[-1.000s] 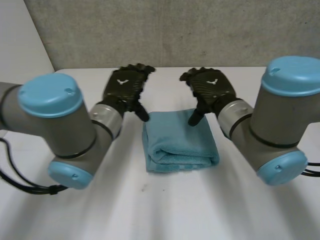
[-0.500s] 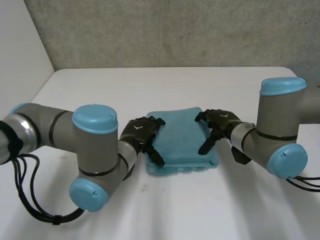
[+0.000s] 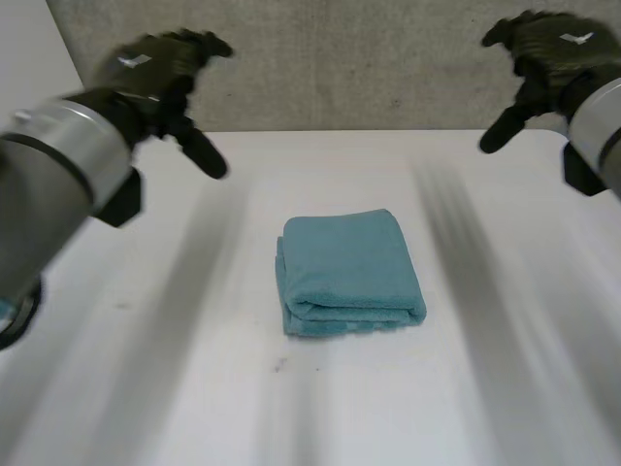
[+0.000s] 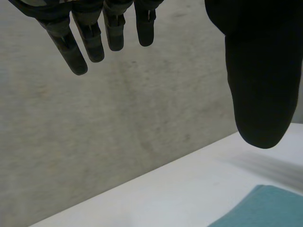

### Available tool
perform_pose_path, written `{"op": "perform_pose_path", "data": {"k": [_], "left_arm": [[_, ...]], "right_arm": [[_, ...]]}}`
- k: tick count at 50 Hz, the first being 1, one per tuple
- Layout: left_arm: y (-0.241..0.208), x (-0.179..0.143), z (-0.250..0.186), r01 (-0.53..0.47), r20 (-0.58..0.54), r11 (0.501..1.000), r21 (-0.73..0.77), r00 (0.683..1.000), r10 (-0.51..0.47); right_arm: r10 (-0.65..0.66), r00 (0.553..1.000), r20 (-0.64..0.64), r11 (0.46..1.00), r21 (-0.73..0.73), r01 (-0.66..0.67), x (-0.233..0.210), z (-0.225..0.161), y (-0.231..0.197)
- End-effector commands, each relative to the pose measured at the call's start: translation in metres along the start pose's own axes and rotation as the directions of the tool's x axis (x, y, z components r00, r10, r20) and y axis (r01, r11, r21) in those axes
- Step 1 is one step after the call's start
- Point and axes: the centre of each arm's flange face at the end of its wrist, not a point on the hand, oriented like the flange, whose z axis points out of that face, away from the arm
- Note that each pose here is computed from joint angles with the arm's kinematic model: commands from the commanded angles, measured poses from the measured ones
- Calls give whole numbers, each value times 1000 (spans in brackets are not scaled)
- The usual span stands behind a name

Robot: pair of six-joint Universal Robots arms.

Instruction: Fold the laundry

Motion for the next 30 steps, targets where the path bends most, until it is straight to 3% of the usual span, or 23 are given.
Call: {"op": "perform_pose_path", "data": {"k": [1, 19, 30], "left_arm": [[-7, -33, -14, 5, 94, 997, -81, 996, 2], [7, -31, -14, 11, 66, 992, -125, 998, -3], [10, -31, -11, 7, 64, 997, -80, 998, -2]], "right_arm": [[-91, 993, -77, 995, -50, 88, 21, -10, 0], [-103, 993, -54, 991, -93, 97, 17, -13, 15], [-104, 993, -47, 990, -105, 98, 15, -12, 19]]}}
